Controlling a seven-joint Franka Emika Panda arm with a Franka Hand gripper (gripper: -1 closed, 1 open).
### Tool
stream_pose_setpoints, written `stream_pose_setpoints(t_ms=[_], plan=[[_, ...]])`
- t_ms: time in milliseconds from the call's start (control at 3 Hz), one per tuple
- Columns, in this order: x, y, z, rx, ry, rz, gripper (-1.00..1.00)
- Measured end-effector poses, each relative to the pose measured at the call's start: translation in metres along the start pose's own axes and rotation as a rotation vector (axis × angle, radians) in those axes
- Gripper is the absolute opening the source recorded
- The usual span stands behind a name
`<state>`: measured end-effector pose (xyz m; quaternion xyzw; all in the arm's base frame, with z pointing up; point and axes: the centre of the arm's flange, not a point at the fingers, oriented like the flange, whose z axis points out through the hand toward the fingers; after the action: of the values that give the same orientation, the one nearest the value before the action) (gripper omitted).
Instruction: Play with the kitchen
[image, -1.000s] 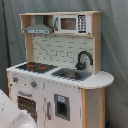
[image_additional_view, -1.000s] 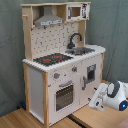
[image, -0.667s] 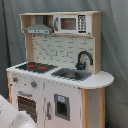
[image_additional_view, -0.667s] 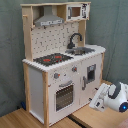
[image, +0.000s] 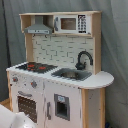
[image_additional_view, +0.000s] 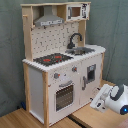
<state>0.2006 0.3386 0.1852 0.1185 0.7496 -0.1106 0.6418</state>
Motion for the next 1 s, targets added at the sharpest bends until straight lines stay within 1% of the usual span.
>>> stream_pose_setpoints(t_ms=[1000], plan=[[-0.007,-0.001,-0.017,0.02,-0.066,0.091,1.0]])
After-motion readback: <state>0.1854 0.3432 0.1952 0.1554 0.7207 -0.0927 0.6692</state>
